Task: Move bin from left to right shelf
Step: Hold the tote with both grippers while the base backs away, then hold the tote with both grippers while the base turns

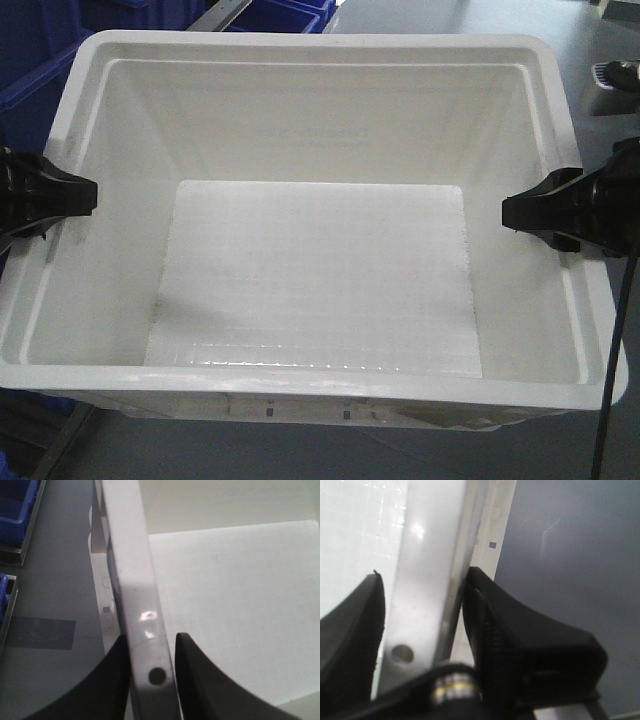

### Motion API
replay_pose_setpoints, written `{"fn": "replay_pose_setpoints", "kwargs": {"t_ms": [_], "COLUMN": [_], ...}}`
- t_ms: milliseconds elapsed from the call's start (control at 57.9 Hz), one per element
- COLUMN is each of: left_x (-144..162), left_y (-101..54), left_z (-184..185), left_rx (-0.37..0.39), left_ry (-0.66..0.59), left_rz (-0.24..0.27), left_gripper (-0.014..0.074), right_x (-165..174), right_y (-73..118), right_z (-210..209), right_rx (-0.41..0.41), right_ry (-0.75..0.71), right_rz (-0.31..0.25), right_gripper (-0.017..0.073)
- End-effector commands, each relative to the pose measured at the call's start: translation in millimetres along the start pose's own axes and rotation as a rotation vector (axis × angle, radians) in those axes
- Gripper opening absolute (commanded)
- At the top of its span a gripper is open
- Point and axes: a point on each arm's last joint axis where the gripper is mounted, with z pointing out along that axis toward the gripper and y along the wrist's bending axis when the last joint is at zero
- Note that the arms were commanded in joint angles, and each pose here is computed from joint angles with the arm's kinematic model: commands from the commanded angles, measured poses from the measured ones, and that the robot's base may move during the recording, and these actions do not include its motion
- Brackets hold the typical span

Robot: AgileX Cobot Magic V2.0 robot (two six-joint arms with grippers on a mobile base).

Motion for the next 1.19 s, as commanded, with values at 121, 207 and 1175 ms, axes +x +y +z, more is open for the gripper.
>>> {"fn": "replay_pose_setpoints", "kwargs": {"t_ms": [121,207,1175], "left_x": [-22.6,-22.4,-21.5], "left_y": [-14.9,-14.9,-15.0], "left_z": [-21.5,-21.4,-21.2], "left_rx": [0.096,0.096,0.097], "left_ry": [-0.203,-0.200,-0.190], "left_rz": [-0.041,-0.041,-0.040], "left_gripper": [-0.0006,-0.0006,-0.0006], "right_x": [-19.9,-19.9,-19.9], "right_y": [13.0,13.0,13.1], "right_z": [-19.4,-19.4,-19.4], "right_rx": [-0.075,-0.075,-0.076], "right_ry": [-0.175,-0.175,-0.175], "right_rz": [0.010,0.010,0.012], "right_gripper": [-0.0005,-0.0005,-0.0005]}}
